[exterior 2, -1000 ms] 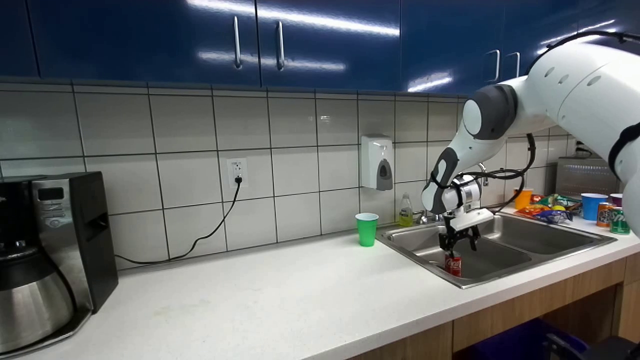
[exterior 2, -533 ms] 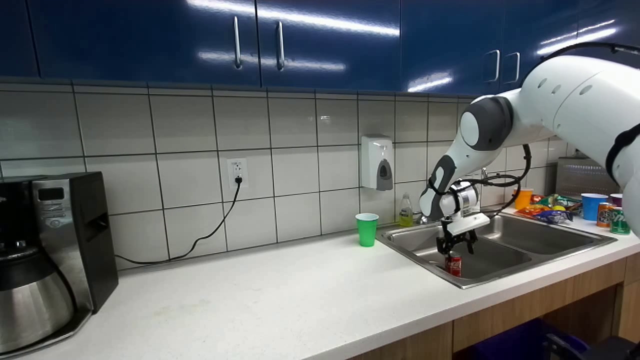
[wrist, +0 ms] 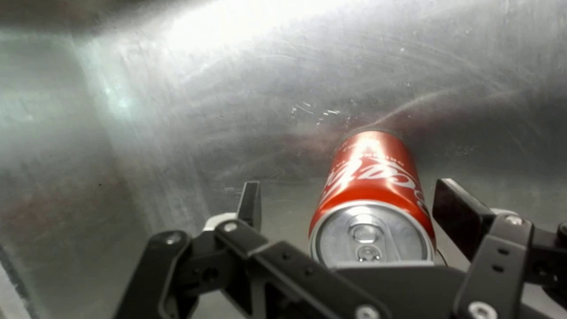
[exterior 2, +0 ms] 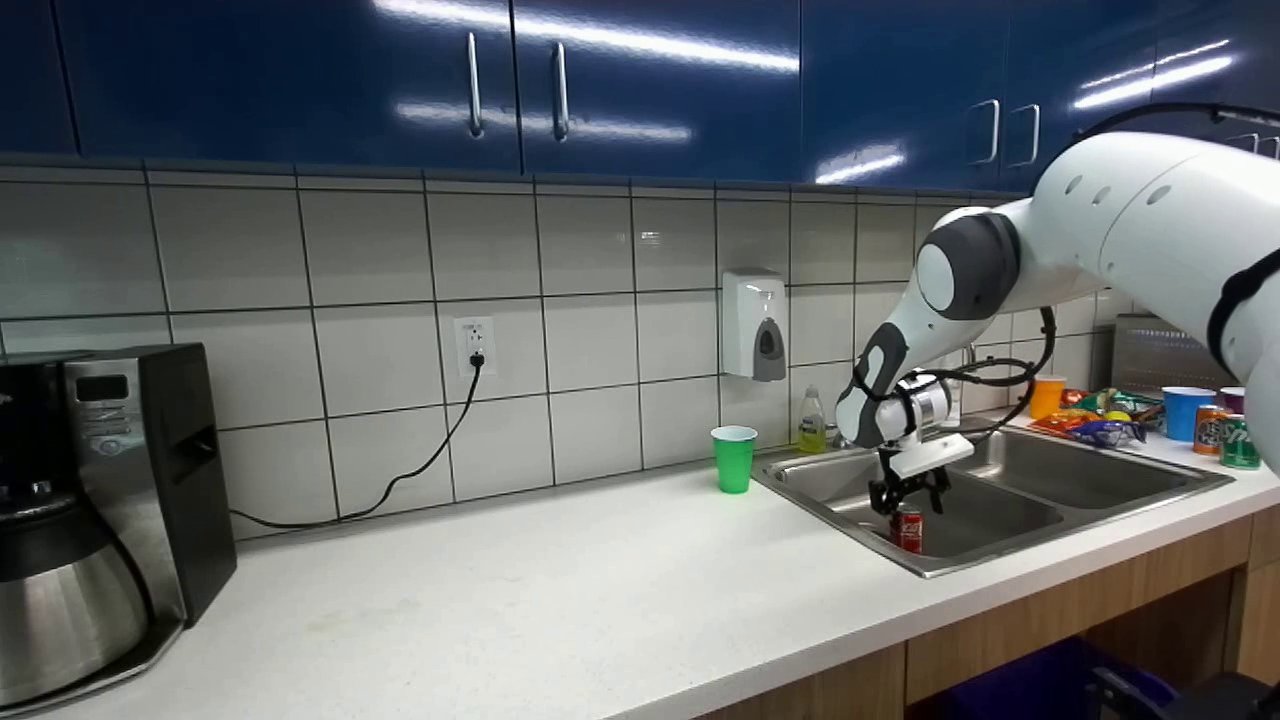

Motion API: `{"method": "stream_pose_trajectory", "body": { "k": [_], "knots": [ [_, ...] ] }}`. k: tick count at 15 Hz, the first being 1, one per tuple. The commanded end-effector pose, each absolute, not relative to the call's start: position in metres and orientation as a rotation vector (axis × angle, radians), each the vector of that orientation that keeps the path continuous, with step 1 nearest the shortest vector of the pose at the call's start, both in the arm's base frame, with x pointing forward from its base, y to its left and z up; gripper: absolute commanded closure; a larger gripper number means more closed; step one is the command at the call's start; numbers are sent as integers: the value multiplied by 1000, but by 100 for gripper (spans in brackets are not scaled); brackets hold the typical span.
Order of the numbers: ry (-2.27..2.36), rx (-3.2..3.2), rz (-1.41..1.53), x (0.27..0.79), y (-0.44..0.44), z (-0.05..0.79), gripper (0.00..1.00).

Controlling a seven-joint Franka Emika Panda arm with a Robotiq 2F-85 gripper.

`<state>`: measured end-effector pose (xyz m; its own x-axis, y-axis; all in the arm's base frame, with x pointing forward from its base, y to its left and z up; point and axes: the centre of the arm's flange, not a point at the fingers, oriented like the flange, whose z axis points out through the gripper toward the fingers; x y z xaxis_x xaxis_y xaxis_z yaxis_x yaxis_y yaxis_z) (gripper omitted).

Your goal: Remove the red can from the sink.

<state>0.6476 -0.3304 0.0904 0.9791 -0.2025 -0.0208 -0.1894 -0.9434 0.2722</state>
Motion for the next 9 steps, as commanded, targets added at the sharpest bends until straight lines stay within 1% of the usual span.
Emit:
{"method": "stream_pose_trajectory", "body": {
  "k": [1,8,9],
  "knots": [
    [-333,2860,-74,660,-335,86,0],
    [-341,2856,-73,662,-333,80,0],
    [-340,2857,-71,663,-333,79,25]
  ]
}}
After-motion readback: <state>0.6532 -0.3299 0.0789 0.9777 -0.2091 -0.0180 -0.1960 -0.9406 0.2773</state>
